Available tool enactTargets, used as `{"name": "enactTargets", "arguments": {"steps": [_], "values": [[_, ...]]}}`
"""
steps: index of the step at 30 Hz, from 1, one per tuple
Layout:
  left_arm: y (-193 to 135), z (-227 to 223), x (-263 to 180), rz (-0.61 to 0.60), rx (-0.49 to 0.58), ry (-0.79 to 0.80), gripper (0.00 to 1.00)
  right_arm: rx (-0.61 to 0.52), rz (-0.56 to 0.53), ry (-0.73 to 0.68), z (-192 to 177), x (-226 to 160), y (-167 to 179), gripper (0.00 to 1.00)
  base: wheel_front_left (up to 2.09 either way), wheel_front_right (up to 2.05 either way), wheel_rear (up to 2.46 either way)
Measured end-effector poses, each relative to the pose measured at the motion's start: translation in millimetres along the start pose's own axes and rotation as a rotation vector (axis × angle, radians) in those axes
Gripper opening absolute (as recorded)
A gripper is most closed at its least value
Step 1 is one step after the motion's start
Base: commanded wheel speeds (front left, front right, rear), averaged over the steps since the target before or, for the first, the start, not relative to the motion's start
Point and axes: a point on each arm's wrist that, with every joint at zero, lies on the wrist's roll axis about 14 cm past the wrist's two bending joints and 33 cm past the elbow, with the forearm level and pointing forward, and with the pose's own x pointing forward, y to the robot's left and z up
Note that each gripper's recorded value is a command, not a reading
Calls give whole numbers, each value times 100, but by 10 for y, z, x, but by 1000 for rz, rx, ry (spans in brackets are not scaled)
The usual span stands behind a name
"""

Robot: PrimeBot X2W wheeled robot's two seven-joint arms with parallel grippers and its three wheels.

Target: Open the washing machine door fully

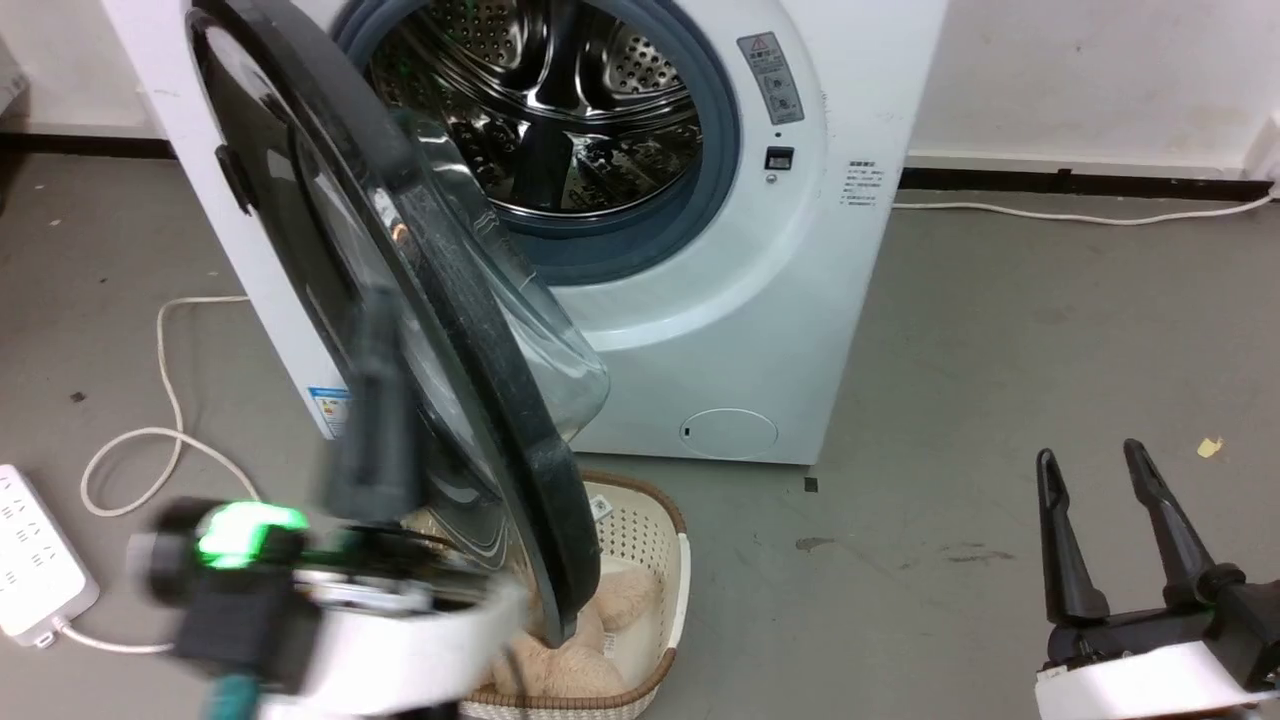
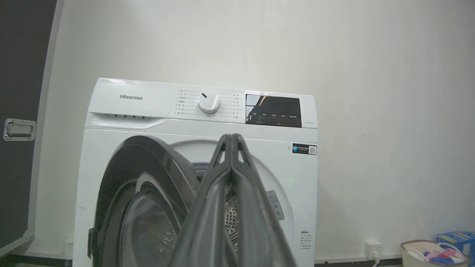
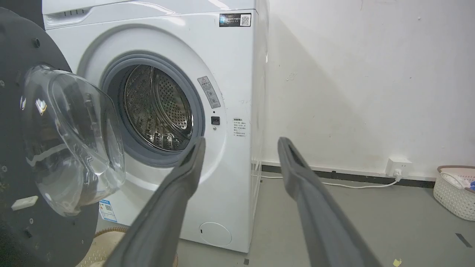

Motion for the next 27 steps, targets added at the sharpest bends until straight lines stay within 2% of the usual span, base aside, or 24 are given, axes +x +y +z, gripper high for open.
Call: {"name": "enactTargets", "arguments": {"steps": [6,13,17,19,27], "values": [[-548,-474,-190,-144,-98,200,0,5,-15,17,-55,-17,-44,100,0,0,0],[-844,-1109,-605,-203,-167,464,0,14,-28,43,-153,-4,-88,100,0,0,0],[-843,-1419,-823,-202,-154,586,0,19,-32,53,-197,8,-98,100,0,0,0],[-717,-1626,-935,-163,-119,662,0,26,-29,61,-236,36,-87,100,0,0,0],[-528,-1708,-945,-102,-99,674,0,45,10,71,-289,91,50,100,0,0,0]]}}
